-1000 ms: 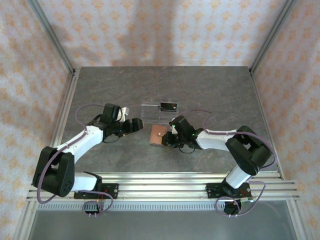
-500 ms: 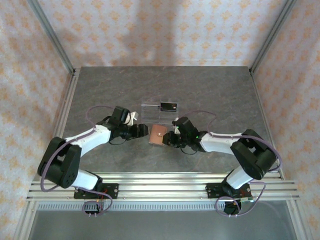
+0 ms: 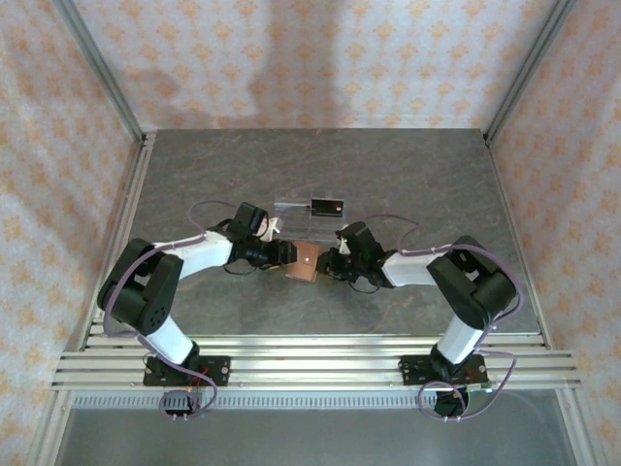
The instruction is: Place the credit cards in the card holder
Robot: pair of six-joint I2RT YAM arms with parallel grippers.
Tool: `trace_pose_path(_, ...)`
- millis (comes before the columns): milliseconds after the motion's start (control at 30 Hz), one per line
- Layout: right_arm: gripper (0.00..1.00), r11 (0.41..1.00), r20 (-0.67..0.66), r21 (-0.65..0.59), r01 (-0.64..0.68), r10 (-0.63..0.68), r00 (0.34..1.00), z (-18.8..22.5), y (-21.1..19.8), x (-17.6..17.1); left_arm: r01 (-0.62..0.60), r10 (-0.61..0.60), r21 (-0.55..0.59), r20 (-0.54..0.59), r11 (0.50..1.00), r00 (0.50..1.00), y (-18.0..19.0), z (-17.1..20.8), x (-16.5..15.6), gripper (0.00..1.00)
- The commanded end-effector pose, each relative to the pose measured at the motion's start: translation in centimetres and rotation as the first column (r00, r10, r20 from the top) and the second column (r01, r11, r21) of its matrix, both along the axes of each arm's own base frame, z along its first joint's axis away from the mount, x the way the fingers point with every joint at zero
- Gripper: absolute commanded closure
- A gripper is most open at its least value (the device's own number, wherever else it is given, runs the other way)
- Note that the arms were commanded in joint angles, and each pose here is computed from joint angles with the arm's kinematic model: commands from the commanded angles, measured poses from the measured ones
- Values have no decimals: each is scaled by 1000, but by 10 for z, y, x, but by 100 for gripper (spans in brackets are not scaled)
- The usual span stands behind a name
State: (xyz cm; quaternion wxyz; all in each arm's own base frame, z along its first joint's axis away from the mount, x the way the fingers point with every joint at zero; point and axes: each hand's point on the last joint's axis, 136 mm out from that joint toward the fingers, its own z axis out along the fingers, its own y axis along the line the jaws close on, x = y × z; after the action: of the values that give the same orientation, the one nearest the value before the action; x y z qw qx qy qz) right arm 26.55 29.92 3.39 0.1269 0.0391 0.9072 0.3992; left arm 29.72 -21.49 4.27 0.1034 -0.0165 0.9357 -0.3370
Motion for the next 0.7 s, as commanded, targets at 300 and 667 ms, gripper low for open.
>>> trace_pose_path(300, 83, 995, 16, 88, -42, 41, 999, 14, 15, -11, 38, -38, -22, -19, 999, 999, -9, 1, -2, 81)
trace_pose_path(667, 82, 1000, 24, 12, -14, 13, 1000, 5, 0, -18, 11, -11, 89, -4, 996, 1000, 9, -10, -3, 49)
